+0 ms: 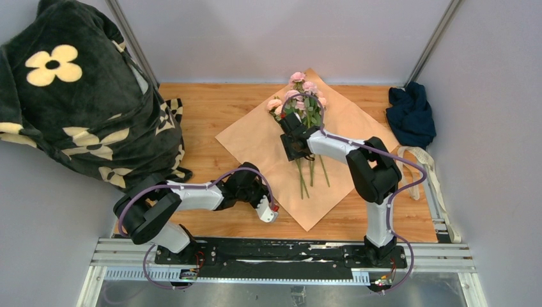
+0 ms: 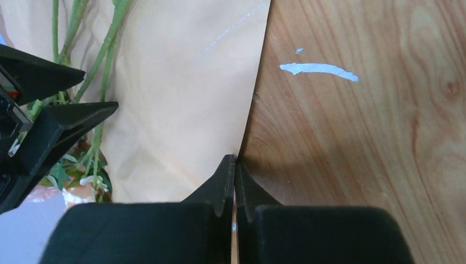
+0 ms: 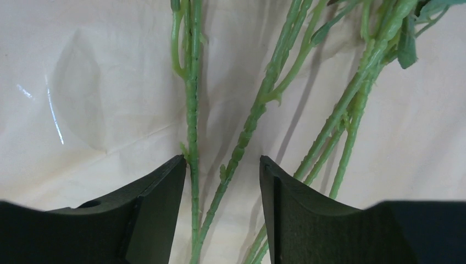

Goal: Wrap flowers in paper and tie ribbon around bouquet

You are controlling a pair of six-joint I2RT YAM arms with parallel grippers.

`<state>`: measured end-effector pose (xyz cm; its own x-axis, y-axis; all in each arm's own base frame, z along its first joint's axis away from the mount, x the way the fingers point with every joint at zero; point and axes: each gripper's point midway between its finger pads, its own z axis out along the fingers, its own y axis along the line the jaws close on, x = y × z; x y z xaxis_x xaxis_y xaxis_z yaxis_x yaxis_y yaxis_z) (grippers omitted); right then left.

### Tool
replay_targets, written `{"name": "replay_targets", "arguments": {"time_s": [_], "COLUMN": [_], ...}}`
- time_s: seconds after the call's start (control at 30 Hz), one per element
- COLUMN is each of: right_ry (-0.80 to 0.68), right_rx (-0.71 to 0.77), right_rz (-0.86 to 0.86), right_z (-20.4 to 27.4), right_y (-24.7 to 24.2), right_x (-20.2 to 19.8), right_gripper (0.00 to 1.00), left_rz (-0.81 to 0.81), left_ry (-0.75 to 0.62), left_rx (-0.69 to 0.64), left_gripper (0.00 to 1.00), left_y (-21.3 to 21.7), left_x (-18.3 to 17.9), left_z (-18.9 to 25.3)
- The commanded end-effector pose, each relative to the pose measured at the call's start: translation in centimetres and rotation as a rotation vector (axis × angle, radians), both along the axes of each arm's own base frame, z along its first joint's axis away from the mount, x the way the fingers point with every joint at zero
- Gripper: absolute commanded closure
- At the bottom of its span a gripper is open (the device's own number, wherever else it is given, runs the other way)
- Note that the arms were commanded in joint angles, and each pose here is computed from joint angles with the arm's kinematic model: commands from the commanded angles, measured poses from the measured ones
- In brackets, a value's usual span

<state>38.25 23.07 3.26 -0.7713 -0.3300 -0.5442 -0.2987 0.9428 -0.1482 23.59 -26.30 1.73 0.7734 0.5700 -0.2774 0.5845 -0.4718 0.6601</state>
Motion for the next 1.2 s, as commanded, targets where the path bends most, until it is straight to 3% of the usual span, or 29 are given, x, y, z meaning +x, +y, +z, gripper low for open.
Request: {"name": "replay_targets", "arguments": {"time_s": [0.0, 0.03, 0.13, 0.17, 0.43, 0.63, 0.83, 0.97, 1.03, 1.17], "right_ry": [0.004, -0.001, -0.004, -0.014, 0.04, 0.041, -0.009, -0.069, -0.102, -0.035], "right_rx": [-0.074, -0.071, -0.004, 0.006, 0.002, 0.348, 0.499, 0.524, 0.466, 0.256], "right_rz": [-0.071, -0.065, 0.013, 0.027, 0.01, 0.07, 0.137, 0.076, -0.068, -0.267], "right_z": [-0.4, 0.1, 2.4, 3.2, 1.6, 2.9, 5.6, 7.8, 7.6, 3.7], "right_y": [-3.3, -3.2, -2.2, -2.2, -5.0, -4.0, -2.8, -4.8, -8.0, -13.1], "right_x": [0.0, 0.1, 0.1, 0.2, 0.4, 0.7, -1.6, -1.9, -0.8, 0.7], "right_gripper": [0.44, 0.43, 0.22, 0.2, 0.19, 0.19, 0.19, 0.19, 0.28, 0.89], "left_rz": [0.046, 0.05, 0.065, 0.063, 0.025, 0.02, 0.004, 0.005, 0.006, -0.008], "left_ry": [0.035, 0.035, 0.043, 0.049, 0.063, 0.056, 0.055, 0.051, 0.049, 0.044], "left_rx": [0.002, 0.0, -0.011, -0.014, -0.015, -0.007, 0.0, 0.004, 0.002, 0.006], "left_gripper": [1.0, 1.0, 1.0, 1.0, 1.0, 1.0, 1.0, 1.0, 1.0, 1.0], "left_y": [0.2, 0.2, 0.3, 0.3, -0.4, -0.3, -0.4, -0.3, -0.3, -0.2], "left_x": [-0.2, -0.2, -0.4, -0.5, -1.2, -1.3, -1.7, -1.7, -1.7, -2.0], "left_z": [-0.1, 0.0, 0.2, 0.2, -0.1, -0.2, -0.4, -0.4, -0.4, -0.4]}}
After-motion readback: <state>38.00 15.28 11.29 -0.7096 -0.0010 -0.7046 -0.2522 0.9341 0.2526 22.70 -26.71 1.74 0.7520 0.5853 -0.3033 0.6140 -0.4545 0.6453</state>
